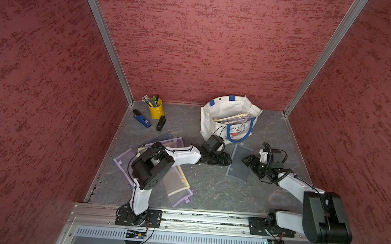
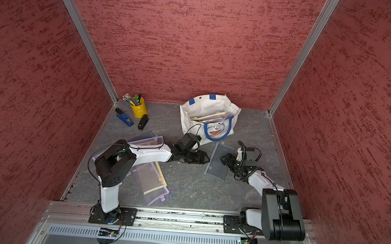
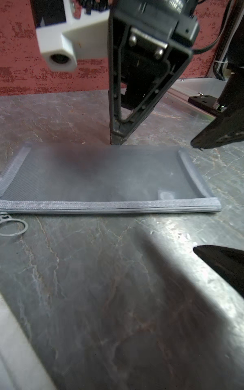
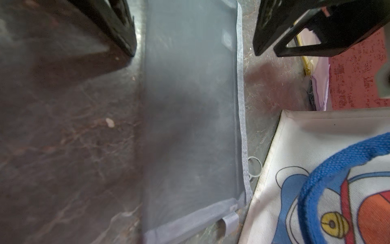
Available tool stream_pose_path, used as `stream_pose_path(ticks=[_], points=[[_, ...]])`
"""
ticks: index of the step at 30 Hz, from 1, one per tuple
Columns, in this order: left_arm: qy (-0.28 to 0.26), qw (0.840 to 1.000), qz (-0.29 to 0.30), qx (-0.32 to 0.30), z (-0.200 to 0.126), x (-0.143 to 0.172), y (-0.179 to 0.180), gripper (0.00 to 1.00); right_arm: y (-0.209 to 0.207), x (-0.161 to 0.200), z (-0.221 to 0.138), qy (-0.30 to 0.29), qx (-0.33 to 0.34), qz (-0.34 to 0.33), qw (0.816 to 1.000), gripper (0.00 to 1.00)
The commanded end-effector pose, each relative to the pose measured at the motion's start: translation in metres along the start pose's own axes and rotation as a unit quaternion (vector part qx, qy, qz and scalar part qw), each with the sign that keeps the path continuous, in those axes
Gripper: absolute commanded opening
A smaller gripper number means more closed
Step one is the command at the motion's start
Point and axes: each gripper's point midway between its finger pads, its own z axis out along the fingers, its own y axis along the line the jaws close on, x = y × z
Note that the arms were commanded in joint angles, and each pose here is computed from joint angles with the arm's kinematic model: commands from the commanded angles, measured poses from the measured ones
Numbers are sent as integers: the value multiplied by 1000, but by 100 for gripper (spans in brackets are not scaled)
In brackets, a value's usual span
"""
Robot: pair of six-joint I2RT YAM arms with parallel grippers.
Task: Put the pencil pouch into the canvas bag
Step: Pick up the pencil pouch from the center of the board.
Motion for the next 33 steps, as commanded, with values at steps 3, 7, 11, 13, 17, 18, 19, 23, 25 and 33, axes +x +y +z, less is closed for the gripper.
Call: stream_pose_path(ticks=[3, 7, 11, 13, 17, 18, 19, 23, 25, 33], points=[[27, 999, 10, 21, 36, 10, -13, 72, 2, 4, 7, -1, -35, 6, 999, 85], [38, 998, 16, 38, 53, 21, -23, 71, -1, 13, 12, 9, -49, 18, 999, 84], [40, 997, 21, 60, 58, 23, -36, 68, 1, 21, 11, 11, -70, 31, 997, 81], [31, 997, 21, 74, 56, 19, -42, 65, 4, 25, 7, 9, -84, 35, 996, 77], [23, 996, 34, 85, 48, 15, -52, 62, 10, 29, -4, -3, -102, 33, 994, 55], [22, 995, 36, 88, 44, 15, -54, 62, 12, 29, -8, -7, -106, 29, 994, 48], [19, 995, 39, 91, 39, 14, -57, 62, 16, 29, -13, -11, -111, 23, 993, 41], [6, 991, 54, 119, 9, 8, -76, 62, 39, 25, -37, -33, -146, -15, 989, 16], [3, 988, 66, 136, -15, 6, -88, 64, 56, 21, -55, -52, -170, -43, 983, 0], [-41, 976, 95, 190, -124, -24, -124, 70, 128, 21, -133, -102, -292, -124, 943, 0]])
